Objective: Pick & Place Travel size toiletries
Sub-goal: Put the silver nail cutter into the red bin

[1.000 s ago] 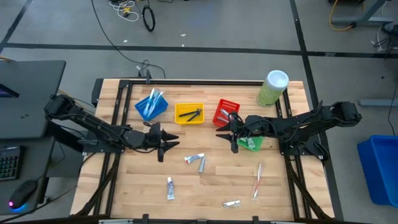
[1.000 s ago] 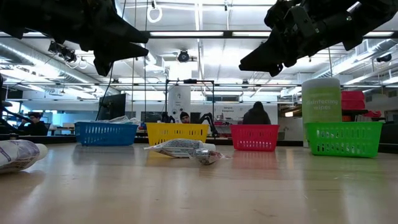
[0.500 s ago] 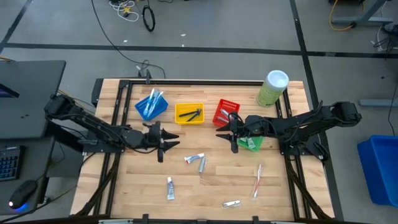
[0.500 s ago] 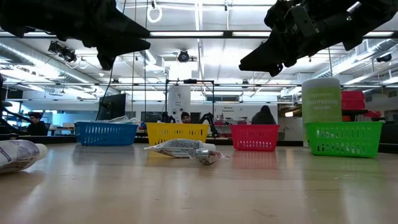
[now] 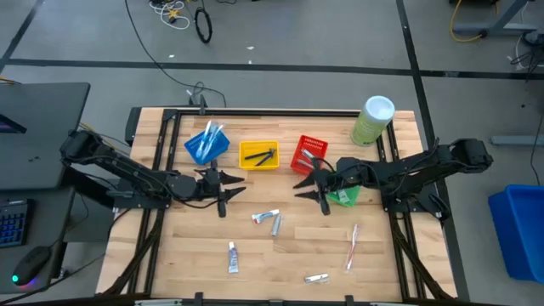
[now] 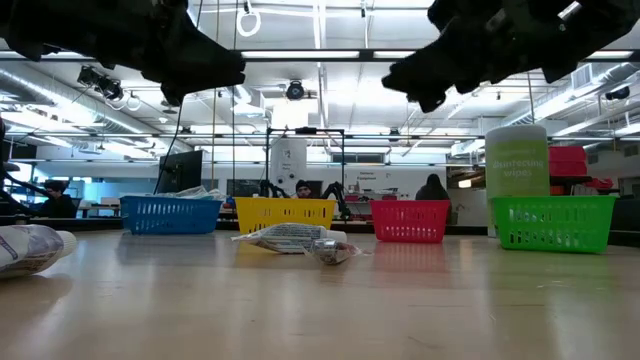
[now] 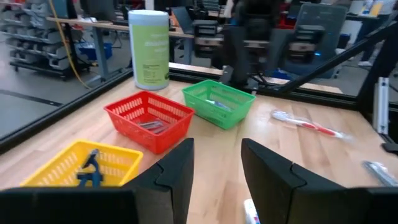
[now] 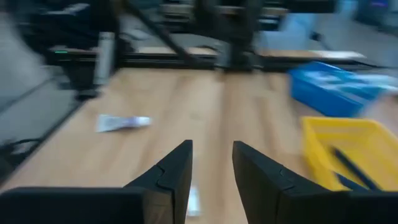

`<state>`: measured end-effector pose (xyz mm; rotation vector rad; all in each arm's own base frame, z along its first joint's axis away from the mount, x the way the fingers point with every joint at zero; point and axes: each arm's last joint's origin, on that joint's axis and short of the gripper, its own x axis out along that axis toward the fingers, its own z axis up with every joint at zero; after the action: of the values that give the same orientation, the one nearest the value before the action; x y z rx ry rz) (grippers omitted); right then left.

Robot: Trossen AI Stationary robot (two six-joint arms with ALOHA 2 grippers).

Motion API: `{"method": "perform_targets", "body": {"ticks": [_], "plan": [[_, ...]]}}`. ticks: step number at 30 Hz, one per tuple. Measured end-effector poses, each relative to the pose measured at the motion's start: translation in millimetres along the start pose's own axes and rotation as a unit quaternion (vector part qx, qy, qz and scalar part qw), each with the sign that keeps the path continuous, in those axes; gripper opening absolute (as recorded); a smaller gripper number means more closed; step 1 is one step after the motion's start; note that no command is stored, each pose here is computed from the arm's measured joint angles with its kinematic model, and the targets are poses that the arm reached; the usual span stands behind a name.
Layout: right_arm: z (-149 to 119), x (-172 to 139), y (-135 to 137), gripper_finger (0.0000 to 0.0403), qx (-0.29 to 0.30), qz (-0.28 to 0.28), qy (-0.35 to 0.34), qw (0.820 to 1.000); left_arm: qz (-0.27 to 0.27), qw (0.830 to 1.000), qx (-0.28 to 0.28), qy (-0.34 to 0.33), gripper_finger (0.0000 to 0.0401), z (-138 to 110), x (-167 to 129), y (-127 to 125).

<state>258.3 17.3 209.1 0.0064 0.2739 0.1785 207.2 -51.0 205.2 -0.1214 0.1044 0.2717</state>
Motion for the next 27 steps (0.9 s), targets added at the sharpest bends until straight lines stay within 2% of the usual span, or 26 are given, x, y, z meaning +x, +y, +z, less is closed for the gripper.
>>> {"method": "perform_targets", "body": {"ticks": [4,9,13,17,20,24,27], "plan": [[-4.7,11.6,8.2,0.0143,-0.016,0.035,-0.012,0.999,0.015,1.0,-0.001,0.0,0.0141,0.7,3.0,5.6],[-9.2,38.1,21.2,0.0174,-0.028,0.062,0.015,0.998,0.032,0.999,-0.004,-0.002,0.0141,1.8,6.2,12.0],[-3.6,60.9,35.5,0.019,-0.102,0.089,0.055,0.989,0.043,0.999,-0.008,-0.004,0.0141,2.6,8.3,16.5],[8.5,81.6,45.5,0.0189,-0.166,0.099,0.106,0.975,0.043,0.999,-0.021,-0.002,0.0141,2.7,9.9,19.4],[9.5,97.4,49.1,0.0178,-0.17,0.113,0.135,0.97,0.04,0.999,-0.027,-0.001,0.0141,2.7,10.2,19.8],[-12.6,116.5,49.8,0.0168,-0.151,0.147,0.178,0.961,0.04,0.999,-0.025,-0.001,0.0141,2.8,10.2,19.8],[-24.4,124.5,47.2,0.0172,-0.141,0.147,0.196,0.959,0.039,0.999,-0.025,-0.002,0.0141,2.9,10.2,19.8]]}}
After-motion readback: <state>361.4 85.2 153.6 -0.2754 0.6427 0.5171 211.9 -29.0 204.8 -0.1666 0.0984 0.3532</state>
